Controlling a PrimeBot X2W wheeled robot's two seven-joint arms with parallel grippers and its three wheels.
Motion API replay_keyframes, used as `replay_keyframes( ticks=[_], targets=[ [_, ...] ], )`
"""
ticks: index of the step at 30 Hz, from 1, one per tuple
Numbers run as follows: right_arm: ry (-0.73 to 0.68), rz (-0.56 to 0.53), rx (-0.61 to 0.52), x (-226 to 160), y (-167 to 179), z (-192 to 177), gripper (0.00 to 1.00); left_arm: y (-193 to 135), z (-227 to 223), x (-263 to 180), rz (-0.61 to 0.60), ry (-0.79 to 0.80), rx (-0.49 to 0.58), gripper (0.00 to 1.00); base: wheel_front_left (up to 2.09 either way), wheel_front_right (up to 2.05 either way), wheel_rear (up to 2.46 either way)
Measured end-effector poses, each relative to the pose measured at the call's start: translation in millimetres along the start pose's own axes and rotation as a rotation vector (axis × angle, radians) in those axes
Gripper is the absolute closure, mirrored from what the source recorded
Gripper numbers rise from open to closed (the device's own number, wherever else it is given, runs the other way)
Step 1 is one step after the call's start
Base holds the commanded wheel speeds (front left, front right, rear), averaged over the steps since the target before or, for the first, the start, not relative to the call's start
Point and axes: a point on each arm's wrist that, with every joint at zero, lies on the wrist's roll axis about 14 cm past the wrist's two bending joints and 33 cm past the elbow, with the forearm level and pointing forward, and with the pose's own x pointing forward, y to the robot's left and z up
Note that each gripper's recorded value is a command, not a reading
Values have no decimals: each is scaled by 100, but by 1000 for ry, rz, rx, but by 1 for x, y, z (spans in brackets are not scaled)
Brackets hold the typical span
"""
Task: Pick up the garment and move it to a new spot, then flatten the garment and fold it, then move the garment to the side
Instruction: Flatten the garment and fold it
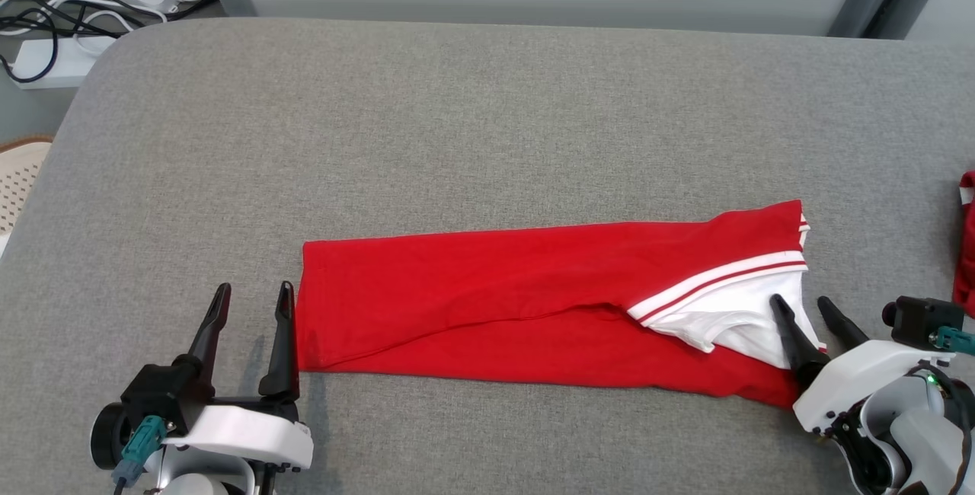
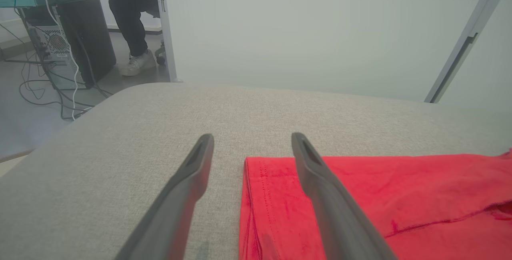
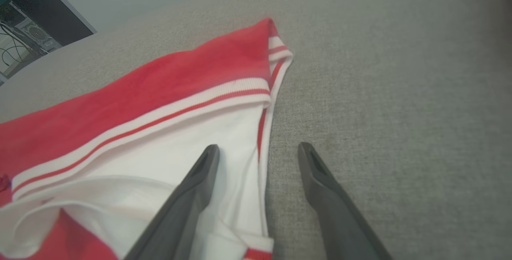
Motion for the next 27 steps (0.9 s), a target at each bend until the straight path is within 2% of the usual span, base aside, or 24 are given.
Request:
replay_keyframes(
  ticks=[6, 10, 11, 13, 14, 22, 27],
  targets=[
    [25, 15, 13, 9, 5, -2, 2, 3, -1, -1, 8, 3, -3, 0, 0, 0, 0],
    [61, 39, -5, 12, 9, -4, 54, 5, -2, -1, 11, 5, -1, 0, 0, 0, 0],
    [70, 47, -8, 13, 11, -4, 62, 6, -2, -1, 13, 4, 2, 0, 0, 0, 0],
    [80, 60, -3, 13, 15, -5, 89, 6, -1, -1, 11, 3, 3, 0, 0, 0, 0],
    [83, 66, 1, 13, 17, -6, 100, 6, -1, -1, 10, 1, 2, 0, 0, 0, 0],
    [57, 40, 20, 8, 8, -1, 100, 2, 1, 2, -5, -5, -5, 0, 0, 0, 0],
    [10, -25, 30, 3, -14, 10, 100, -2, 1, 4, -24, -5, -9, 0, 0, 0, 0]
  ],
)
